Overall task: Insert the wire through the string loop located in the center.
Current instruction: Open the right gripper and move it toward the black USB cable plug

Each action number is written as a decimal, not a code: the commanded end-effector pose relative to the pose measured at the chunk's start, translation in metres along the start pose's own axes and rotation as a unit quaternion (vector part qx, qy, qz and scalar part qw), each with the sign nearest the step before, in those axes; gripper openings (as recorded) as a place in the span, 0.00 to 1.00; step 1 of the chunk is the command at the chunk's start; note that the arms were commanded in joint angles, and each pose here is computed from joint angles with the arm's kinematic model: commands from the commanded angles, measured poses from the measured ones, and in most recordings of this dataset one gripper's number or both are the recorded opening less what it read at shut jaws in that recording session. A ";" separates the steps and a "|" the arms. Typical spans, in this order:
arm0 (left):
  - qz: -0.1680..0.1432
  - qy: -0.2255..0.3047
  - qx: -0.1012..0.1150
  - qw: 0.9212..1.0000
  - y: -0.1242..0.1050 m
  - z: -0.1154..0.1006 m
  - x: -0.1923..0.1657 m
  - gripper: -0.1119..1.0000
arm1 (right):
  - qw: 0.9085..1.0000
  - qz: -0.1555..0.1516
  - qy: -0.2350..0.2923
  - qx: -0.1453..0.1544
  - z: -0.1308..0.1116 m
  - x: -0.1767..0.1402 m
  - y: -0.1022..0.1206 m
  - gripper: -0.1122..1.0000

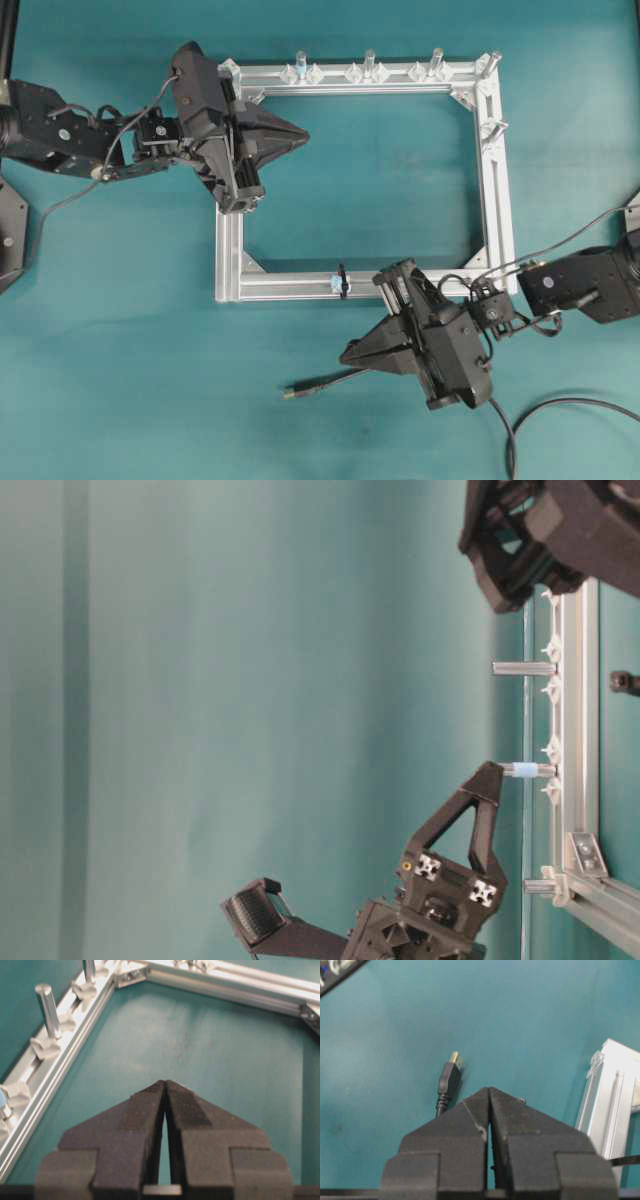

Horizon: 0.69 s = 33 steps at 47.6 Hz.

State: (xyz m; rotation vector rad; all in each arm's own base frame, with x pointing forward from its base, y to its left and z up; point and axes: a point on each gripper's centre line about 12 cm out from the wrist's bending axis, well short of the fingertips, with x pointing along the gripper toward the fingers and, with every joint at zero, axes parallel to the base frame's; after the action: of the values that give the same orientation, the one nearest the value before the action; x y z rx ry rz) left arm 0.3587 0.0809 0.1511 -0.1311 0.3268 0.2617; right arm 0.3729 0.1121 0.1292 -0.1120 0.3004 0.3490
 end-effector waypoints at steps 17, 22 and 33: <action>-0.004 -0.020 -0.004 1.000 -0.003 0.015 -0.008 0.10 | 1.000 0.000 -0.009 0.007 0.012 0.004 -0.001 0.10; -0.004 -0.020 -0.004 1.000 -0.002 0.015 -0.008 0.10 | 1.000 0.000 -0.003 0.021 0.008 0.005 0.000 0.10; -0.004 -0.019 -0.004 1.000 -0.002 0.014 -0.008 0.10 | 0.999 0.004 0.010 0.037 0.000 0.008 0.002 0.12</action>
State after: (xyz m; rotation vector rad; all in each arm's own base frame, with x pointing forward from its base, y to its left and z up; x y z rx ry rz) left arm 0.3551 0.0801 0.1565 -0.1343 0.3218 0.2614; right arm 0.3750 0.1124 0.1162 -0.0429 0.3670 0.3341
